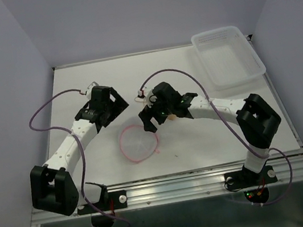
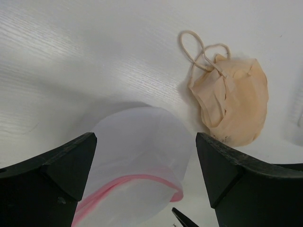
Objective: Place the bra in the laundry bag and zip it closed
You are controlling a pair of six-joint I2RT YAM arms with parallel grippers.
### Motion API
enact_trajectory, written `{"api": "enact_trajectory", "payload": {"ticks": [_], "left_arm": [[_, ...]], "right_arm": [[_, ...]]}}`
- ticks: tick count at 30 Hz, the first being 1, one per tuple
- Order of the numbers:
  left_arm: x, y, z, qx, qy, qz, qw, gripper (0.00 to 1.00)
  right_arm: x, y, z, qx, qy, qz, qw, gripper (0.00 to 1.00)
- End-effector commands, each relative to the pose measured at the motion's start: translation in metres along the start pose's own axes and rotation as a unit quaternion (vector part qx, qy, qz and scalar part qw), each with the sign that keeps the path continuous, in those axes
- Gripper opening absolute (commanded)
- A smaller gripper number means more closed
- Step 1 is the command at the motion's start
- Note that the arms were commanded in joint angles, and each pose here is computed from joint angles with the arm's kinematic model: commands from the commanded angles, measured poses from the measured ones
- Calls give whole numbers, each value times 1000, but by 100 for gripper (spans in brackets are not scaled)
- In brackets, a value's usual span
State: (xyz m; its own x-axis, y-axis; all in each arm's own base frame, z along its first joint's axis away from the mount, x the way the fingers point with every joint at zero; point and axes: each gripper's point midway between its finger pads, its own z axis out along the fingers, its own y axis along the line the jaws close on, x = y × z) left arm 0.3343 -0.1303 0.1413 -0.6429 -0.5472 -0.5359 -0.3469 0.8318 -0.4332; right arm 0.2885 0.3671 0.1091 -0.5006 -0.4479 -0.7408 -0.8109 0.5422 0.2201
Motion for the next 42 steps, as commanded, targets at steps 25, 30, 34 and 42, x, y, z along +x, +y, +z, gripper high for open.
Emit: {"api": "enact_trajectory", "payload": {"ticks": [25,30,34,42], "left_arm": [[23,25,-17,22,-1,-26,999,99],[24,22,-16,27,4,-27,999,99],[23,8,-23,43,8,-30,999,99],[32,-24,-19,58,40,-11,997,85]], "right_arm": [[-6,-5,31,9,19,-28,999,31],[-23,-13,24,43,-2,-19,999,9],[-48,-31,0,125,-54,41,990,1],[-70,-29,-35,151,-127,55,979,1]]}}
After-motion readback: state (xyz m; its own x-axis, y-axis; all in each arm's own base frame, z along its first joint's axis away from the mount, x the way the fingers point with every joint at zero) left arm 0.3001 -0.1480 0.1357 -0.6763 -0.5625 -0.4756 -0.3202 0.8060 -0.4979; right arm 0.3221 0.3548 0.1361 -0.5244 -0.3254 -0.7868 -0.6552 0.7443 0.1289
